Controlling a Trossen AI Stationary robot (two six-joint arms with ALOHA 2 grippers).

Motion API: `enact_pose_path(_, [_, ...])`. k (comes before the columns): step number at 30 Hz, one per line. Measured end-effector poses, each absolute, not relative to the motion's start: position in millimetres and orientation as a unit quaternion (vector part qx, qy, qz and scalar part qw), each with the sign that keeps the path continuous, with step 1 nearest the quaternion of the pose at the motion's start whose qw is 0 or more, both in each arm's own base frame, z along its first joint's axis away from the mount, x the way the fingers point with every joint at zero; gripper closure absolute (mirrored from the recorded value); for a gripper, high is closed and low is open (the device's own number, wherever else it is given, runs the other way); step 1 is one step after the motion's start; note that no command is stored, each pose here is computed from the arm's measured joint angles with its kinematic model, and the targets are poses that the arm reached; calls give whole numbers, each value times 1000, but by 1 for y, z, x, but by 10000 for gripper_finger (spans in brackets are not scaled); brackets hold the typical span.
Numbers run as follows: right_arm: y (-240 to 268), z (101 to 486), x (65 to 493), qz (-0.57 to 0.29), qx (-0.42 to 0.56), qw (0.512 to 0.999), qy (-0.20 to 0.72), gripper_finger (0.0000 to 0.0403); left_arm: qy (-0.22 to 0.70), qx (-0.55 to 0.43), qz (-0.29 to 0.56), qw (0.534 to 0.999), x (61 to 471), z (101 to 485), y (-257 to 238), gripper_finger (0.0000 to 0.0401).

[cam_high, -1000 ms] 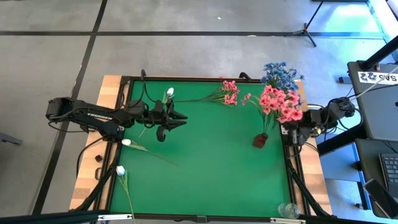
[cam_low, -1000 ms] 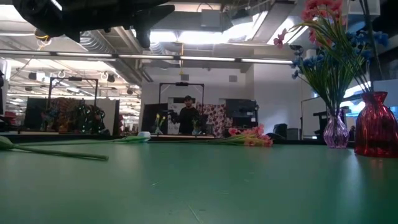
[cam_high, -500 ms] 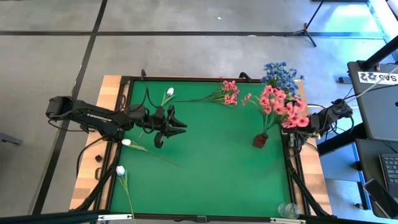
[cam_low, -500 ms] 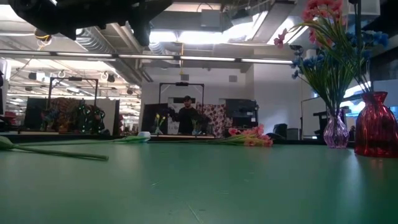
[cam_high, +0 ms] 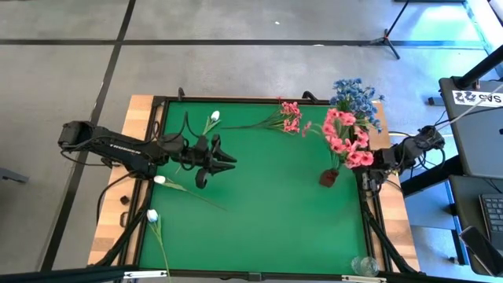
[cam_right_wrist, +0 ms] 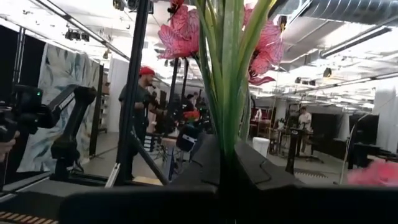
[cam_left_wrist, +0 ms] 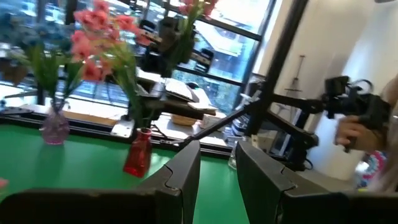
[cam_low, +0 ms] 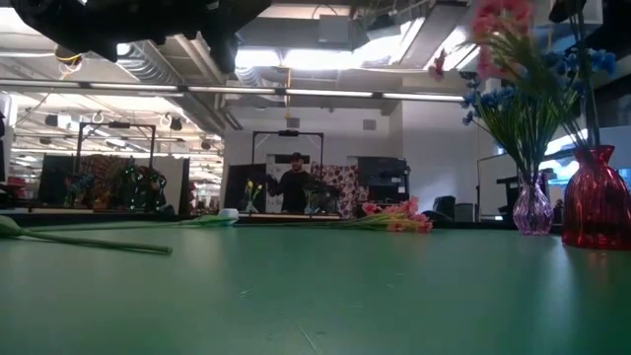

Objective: Sort flowers into vase by color
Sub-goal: Put the bottom pink flowers into the red vase, then put the pink flowers into the red vase

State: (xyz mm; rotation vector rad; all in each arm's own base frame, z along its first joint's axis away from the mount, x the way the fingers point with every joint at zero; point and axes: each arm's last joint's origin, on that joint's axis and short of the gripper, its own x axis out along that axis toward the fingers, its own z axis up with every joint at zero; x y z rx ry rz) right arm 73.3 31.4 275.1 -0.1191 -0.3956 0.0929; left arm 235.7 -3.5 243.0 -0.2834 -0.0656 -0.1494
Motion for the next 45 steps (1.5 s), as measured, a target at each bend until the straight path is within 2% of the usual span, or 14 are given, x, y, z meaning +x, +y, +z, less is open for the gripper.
enact_pose_path(5, [33,259,79,31,-52,983,-175,395,-30,-177,-26,983,236,241,-1,301])
enact_pose_path(13, [32,253,81,-3,-39,987,-154,388,-45,-295,-50,953,235,246,-16,301])
enact_pose_path(15, [32,251,81,-12,-35,989,-144,376,-58,-296,-37,953,234,247,-20,301])
enact_pose_path(20, [32,245,83,-15,-16,995,-101,359,-124,-222,-15,967,231,258,-26,301])
enact_pose_path(25, [30,251,79,-10,-5,998,-57,347,-180,-245,1,953,228,268,-25,301])
enact_pose_path(32, [24,265,69,-8,18,1000,-1,324,-147,-268,41,951,239,253,-24,301])
enact_pose_path(38, [15,281,53,3,72,996,58,278,-119,-259,59,957,268,246,-23,301])
enact_pose_path(45, [7,293,34,36,102,986,127,231,-2,-226,112,968,299,251,-15,301])
